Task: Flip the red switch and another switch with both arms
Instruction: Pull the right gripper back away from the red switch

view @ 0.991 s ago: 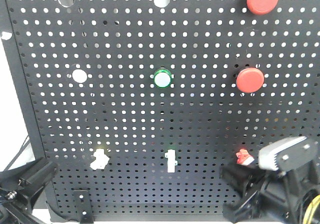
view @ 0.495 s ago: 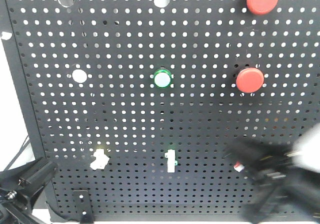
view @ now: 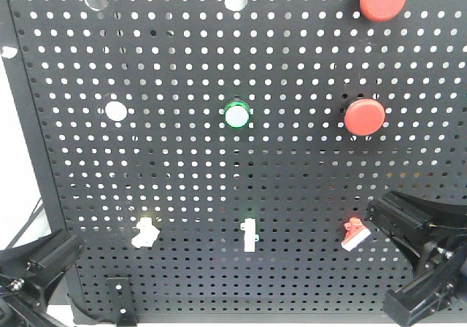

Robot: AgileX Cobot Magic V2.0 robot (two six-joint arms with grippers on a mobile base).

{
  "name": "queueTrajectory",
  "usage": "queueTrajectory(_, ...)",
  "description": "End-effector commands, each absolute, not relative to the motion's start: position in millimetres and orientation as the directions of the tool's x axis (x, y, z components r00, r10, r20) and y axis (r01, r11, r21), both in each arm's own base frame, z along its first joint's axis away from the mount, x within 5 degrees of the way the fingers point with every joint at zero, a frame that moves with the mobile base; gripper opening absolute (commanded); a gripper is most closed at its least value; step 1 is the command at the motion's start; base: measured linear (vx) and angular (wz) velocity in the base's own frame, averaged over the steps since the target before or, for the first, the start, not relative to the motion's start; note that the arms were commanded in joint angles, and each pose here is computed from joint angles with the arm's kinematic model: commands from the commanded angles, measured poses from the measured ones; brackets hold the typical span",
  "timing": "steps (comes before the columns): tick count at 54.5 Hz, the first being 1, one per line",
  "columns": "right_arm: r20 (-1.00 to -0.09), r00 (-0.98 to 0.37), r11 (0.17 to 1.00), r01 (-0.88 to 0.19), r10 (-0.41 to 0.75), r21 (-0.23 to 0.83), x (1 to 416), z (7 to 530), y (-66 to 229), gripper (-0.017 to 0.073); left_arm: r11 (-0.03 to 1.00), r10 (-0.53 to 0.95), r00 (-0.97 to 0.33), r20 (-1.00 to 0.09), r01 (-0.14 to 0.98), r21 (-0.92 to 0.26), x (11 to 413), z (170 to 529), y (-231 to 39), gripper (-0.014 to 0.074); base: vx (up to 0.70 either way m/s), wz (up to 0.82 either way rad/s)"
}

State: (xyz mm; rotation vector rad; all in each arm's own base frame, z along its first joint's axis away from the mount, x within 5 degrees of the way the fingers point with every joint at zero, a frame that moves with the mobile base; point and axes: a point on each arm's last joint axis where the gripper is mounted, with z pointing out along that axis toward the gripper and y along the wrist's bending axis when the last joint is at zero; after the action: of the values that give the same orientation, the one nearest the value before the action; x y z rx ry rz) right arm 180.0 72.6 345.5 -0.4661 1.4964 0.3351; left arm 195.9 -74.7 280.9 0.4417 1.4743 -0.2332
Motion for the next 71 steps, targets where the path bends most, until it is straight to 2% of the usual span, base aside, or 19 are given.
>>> queueTrajectory(1,-0.992,0.122,0.857,-0.506,-0.036,-0.094,176.6,361.4,73.7,-0.0009,0.904,0.047,0.206,-0.977,0.408,0.129,193.9,301.3,-75.1,0.0003,0.0,0.0)
queueTrajectory(14,-0.992,0.122,0.858,-0.505,-0.036,-0.094,176.6,361.4,73.7,-0.0009,0.903,0.05,0.198,-0.979,0.409,0.129,193.3,298.7,-74.9,0.0002,0.0,0.0)
queueTrajectory(20,-0.992,0.122,0.858,-0.505,-0.036,-0.094,176.6,361.4,73.7,-0.0009,0.921,0.013,0.172,-0.985,0.382,0.079,181.7,290.6,-67.4,0.0002,0.0,0.0)
queueTrajectory(28,-0.992,0.122,0.858,-0.505,-0.036,-0.094,176.6,361.4,73.7,-0.0009,0.971,-0.079,0.18,-0.981,0.235,-0.036,137.5,268.8,-36.0,0.0002,0.0,0.0)
queueTrajectory(33,-0.992,0.122,0.858,-0.505,-0.036,-0.094,176.6,361.4,73.7,-0.0009,0.99,-0.045,0.238,-0.97,0.137,-0.012,105.5,249.7,-16.7,0.0002,0.0,0.0)
queueTrajectory(38,-0.992,0.122,0.858,-0.505,-0.036,-0.094,176.6,361.4,73.7,-0.0009,0.996,-0.022,0.269,-0.963,0.093,0.004,83.4,231.3,-7.4,0.0002,0.0,0.0)
queueTrajectory(40,-0.992,0.122,0.858,-0.505,-0.036,-0.094,176.6,361.4,73.7,-0.0009,0.996,-0.027,0.26,-0.965,0.086,-0.004,77.5,223.2,-5.5,0.0002,0.0,0.0)
queueTrajectory(44,-0.992,0.122,0.858,-0.505,-0.036,-0.094,176.6,361.4,73.7,-0.0009,0.995,-0.018,0.146,-0.989,0.096,-0.004,72.0,213.6,-5.8,0.0002,0.0,0.0)
queueTrajectory(51,-0.992,0.122,0.858,-0.505,-0.036,-0.094,176.6,361.4,73.7,-0.0009,0.996,0.001,0.04,-0.999,0.089,0.004,61.0,199.5,-5.2,0.0002,0.0,0.0)
queueTrajectory(61,-0.992,0.121,0.857,-0.507,-0.037,-0.094,177.3,360.9,74.0,-0.0009,0.996,0.034,-0.026,-0.999,0.087,0.032,56.4,190.4,-5.4,0.0002,0.0,0.0)
queueTrajectory(71,-0.992,0.12,0.857,-0.506,-0.04,-0.096,177.3,360.7,74.0,-0.0009,0.996,0.03,-0.019,-0.999,0.087,0.029,55.9,190.8,-5.4,0.0002,0.0,0.0)
